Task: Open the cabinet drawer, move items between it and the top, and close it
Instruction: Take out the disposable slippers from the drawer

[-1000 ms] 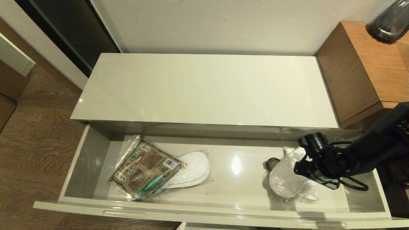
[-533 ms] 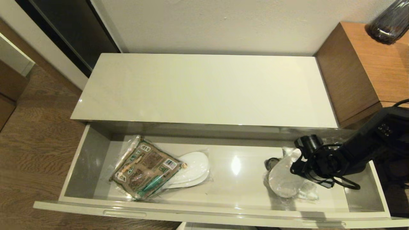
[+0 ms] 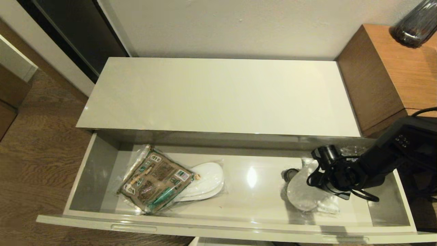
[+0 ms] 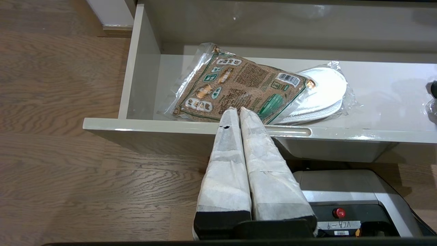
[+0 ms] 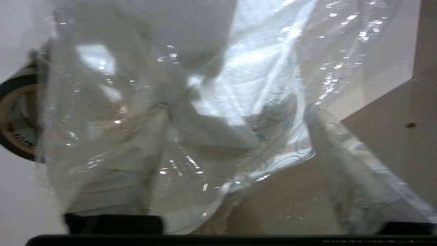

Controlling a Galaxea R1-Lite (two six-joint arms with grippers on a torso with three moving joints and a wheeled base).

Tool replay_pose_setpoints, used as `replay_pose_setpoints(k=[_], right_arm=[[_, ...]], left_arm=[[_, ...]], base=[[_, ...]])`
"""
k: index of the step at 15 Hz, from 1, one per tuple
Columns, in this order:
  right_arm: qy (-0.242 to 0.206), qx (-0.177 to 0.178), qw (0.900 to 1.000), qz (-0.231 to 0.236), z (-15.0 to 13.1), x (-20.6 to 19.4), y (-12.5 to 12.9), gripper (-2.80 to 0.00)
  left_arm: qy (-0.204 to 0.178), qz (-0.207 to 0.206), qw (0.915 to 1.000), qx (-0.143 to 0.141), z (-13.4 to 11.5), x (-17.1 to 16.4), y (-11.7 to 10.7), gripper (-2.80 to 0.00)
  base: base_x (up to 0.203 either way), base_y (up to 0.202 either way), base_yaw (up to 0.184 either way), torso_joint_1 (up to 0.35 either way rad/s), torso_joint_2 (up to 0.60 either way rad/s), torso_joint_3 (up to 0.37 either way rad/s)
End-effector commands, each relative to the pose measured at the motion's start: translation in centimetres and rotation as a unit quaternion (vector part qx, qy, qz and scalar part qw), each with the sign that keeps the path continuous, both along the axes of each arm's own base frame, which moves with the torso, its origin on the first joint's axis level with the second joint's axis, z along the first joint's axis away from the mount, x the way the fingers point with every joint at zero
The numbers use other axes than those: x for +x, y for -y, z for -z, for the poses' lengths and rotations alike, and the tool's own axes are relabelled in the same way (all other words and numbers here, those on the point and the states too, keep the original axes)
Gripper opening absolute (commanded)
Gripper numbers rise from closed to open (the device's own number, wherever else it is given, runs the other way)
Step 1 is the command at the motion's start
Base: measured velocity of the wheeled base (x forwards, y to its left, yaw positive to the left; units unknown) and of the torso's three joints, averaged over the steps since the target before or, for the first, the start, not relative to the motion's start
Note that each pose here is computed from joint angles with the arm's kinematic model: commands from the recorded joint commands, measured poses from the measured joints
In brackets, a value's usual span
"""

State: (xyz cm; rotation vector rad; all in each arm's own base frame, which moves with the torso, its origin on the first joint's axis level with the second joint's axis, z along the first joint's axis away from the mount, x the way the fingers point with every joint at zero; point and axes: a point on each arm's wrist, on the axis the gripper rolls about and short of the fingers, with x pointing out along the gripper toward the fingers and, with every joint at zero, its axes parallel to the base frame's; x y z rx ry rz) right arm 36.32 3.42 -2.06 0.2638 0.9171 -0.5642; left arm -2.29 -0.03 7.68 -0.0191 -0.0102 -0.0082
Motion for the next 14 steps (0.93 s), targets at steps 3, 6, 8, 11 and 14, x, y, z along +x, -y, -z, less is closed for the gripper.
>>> replay_pose_setpoints(k=[3,6,8,11,14], right_arm=[[0.002,0.0,1.0,0.003,-0.1,0.0,0.0,-2.8],[0.016,0.003,1.0,0.001,-1.5,0.0,0.0,-2.8],[0.033,0.006,0.999,-0.003,-4.2,-0.5,-0.1,-2.8],[0.018,0.015,1.0,-0.016,-6.5,-1.5,-0.5,-2.8],[0.009,0.017,1.0,-0.021,-6.9,-1.8,-0.6,-2.8]], left_arm=[[-0.001,0.0,1.0,0.0,0.0,0.0,0.0,-2.8],[-0.001,0.0,1.0,0.0,0.0,0.0,0.0,-2.8],[-0.001,0.0,1.0,0.0,0.0,0.0,0.0,-2.8],[-0.001,0.0,1.0,0.0,0.0,0.0,0.0,-2.8],[-0.001,0.001,1.0,0.0,0.0,0.0,0.0,-2.8]], base=[[0.0,0.0,0.0,0.0,0.0,0.0],[0.0,0.0,0.0,0.0,0.0,0.0],[0.0,0.0,0.0,0.0,0.0,0.0],[0.0,0.0,0.0,0.0,0.0,0.0],[0.0,0.0,0.0,0.0,0.0,0.0]])
